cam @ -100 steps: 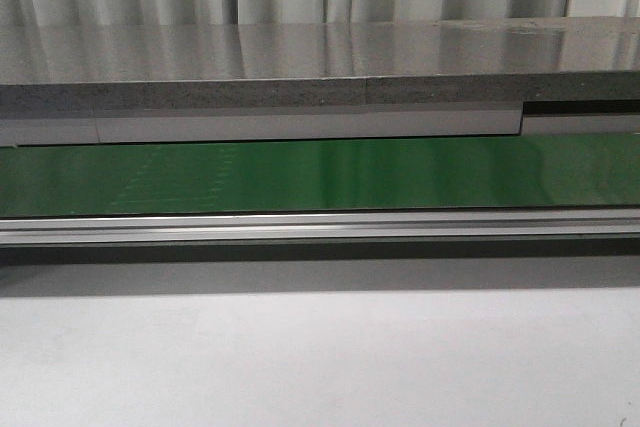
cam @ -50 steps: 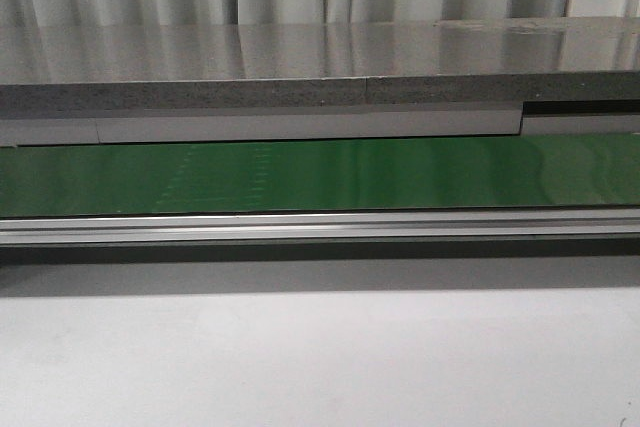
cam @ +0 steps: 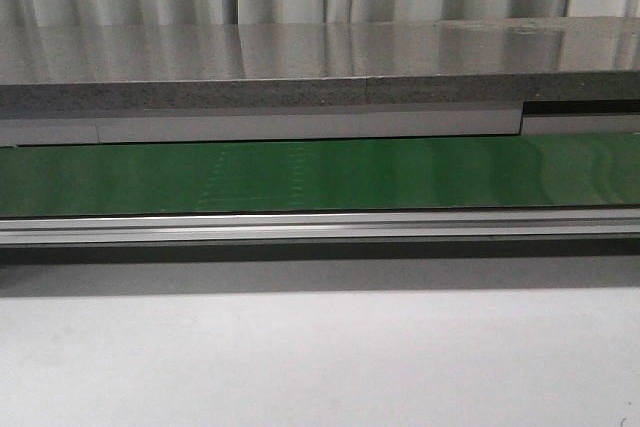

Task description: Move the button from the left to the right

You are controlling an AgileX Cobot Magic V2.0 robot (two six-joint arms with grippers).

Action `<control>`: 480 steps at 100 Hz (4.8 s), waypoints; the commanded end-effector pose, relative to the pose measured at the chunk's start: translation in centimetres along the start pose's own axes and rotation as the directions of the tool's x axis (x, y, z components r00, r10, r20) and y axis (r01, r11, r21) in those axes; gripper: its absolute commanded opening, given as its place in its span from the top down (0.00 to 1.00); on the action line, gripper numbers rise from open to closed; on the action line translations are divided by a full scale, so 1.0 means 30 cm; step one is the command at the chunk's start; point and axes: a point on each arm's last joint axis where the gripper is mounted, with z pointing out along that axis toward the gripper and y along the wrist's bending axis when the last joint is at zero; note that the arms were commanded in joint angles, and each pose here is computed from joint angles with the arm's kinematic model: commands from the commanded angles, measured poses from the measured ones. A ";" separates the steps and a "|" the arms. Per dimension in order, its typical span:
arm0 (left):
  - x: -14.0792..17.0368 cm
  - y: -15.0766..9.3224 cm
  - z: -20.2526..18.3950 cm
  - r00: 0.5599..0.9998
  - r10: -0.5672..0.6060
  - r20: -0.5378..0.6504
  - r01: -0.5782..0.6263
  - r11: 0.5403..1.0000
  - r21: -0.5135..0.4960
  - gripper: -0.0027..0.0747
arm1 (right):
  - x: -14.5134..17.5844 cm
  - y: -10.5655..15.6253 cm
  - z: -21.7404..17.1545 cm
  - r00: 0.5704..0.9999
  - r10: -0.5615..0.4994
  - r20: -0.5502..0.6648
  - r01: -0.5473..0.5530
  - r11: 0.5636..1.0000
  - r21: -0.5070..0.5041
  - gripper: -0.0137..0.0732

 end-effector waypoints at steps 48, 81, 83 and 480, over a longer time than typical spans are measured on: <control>-0.034 0.007 -0.043 0.996 -0.003 0.086 0.003 1.000 -0.001 0.73 | -0.044 0.002 -0.010 0.994 -0.009 0.113 0.010 1.000 -0.005 0.92; -0.028 0.015 -0.156 0.984 -0.014 0.175 0.014 1.000 0.002 0.96 | -0.044 0.002 -0.010 0.994 -0.009 0.113 0.010 1.000 -0.005 0.92; -0.026 0.017 -0.174 0.981 -0.016 0.191 0.016 1.000 0.002 0.96 | -0.044 0.002 -0.010 0.994 -0.009 0.113 0.010 1.000 -0.005 0.92; 0.840 -0.130 -0.516 0.220 -0.084 0.972 -0.337 0.928 0.157 0.99 | -0.044 0.002 -0.010 0.994 -0.009 0.113 0.010 1.000 -0.005 0.92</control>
